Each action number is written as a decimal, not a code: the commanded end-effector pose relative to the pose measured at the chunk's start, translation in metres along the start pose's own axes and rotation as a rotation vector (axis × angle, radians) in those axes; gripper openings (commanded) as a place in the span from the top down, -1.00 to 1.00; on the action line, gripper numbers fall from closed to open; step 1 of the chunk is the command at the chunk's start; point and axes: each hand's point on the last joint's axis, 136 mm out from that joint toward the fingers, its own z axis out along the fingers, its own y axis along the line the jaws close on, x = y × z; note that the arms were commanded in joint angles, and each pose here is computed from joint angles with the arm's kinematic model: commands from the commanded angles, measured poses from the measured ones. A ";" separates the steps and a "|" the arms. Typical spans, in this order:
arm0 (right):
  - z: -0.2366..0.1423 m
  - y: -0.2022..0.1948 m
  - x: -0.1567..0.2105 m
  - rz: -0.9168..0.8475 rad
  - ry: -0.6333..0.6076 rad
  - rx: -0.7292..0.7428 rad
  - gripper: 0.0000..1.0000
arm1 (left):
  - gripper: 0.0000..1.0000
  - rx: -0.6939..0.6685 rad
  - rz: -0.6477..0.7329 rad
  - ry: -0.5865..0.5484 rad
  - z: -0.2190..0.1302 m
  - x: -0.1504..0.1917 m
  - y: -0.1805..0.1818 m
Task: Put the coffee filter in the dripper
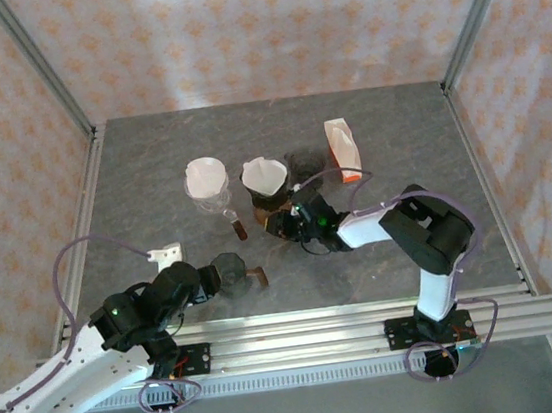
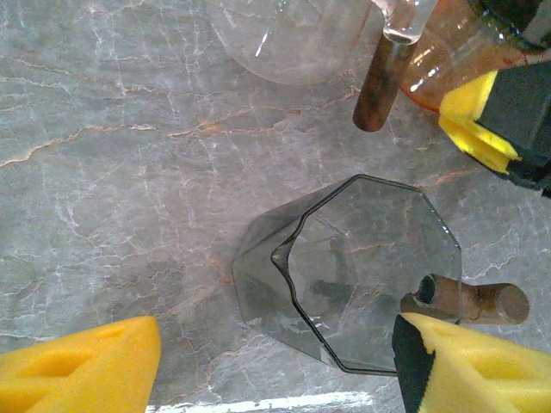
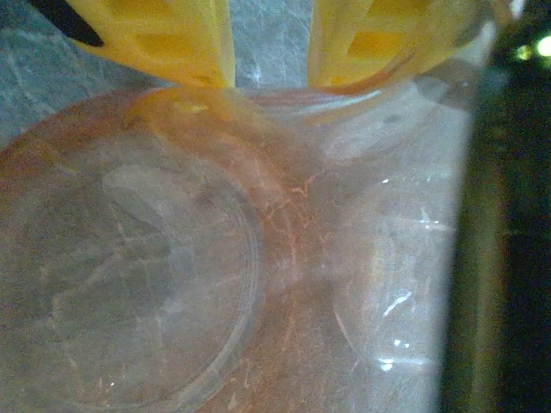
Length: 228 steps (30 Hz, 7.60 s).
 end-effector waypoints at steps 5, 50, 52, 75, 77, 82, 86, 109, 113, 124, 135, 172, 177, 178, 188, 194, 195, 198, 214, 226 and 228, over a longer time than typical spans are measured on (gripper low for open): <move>0.013 0.003 -0.012 -0.014 0.008 0.013 0.42 | -0.45 0.026 -0.041 -0.042 0.005 -0.007 -0.005; -0.237 -0.031 -0.012 -0.097 -0.378 0.349 -0.27 | 0.32 0.163 0.142 0.182 0.064 0.038 -0.109; -0.237 -0.033 -0.012 -0.092 -0.378 0.352 -0.27 | 0.32 0.181 0.153 0.190 0.067 0.041 -0.123; -0.221 -0.040 0.016 -0.114 -0.233 0.324 -0.35 | 0.04 0.333 0.172 0.120 0.039 0.002 -0.193; -0.218 -0.043 0.021 -0.118 -0.210 0.327 -0.37 | -0.05 0.321 0.185 0.117 0.029 0.002 -0.182; -0.219 -0.053 0.027 -0.115 -0.205 0.344 -0.41 | -0.24 0.274 0.286 0.162 0.011 0.025 -0.157; -0.218 -0.058 0.028 -0.111 -0.210 0.354 -0.43 | -0.39 0.267 0.389 0.214 0.001 0.054 -0.156; -0.230 -0.067 0.027 -0.099 -0.259 0.375 -0.47 | 0.21 0.152 0.649 0.289 0.044 0.108 -0.178; -0.230 -0.067 0.027 -0.099 -0.262 0.372 -0.47 | 0.25 0.154 0.647 0.288 0.049 0.103 -0.182; -0.228 -0.069 0.027 -0.084 -0.271 0.368 -0.48 | 0.06 0.231 0.602 0.292 0.047 0.103 -0.202; -0.210 -0.046 -0.010 -0.046 -0.326 0.364 -0.48 | -0.50 0.324 0.473 0.126 -0.003 0.046 -0.202; -0.089 -0.086 -0.173 0.324 -0.471 0.604 0.09 | -0.99 0.339 0.179 -0.129 -0.016 0.013 -0.094; -0.087 -0.089 -0.169 0.337 -0.460 0.601 0.42 | -0.99 0.336 0.168 -0.139 -0.016 0.012 -0.089; -0.087 -0.088 -0.168 0.338 -0.458 0.599 0.48 | -0.99 0.337 0.164 -0.141 -0.016 0.012 -0.088; -0.115 -0.085 -0.150 0.327 -0.474 0.597 1.00 | -0.99 0.355 0.143 -0.149 -0.019 0.010 -0.087; -0.147 -0.076 -0.122 0.288 -0.463 0.588 1.00 | -0.99 0.356 0.141 -0.151 -0.021 0.008 -0.088; -0.154 -0.075 -0.115 0.276 -0.458 0.587 1.00 | -0.99 0.355 0.138 -0.152 -0.021 0.007 -0.087; -0.178 -0.072 -0.093 0.250 -0.440 0.567 1.00 | -0.99 0.355 0.133 -0.157 -0.022 0.006 -0.086; -0.251 0.033 0.014 -0.109 -0.065 0.282 1.00 | -0.99 0.291 0.133 -0.208 -0.027 -0.007 -0.073; -0.210 0.063 0.043 -0.173 0.122 0.269 1.00 | -0.99 0.281 0.107 -0.230 -0.029 -0.012 -0.062; -0.203 0.064 0.043 -0.173 0.120 0.261 1.00 | -0.99 0.278 0.108 -0.228 -0.028 -0.010 -0.061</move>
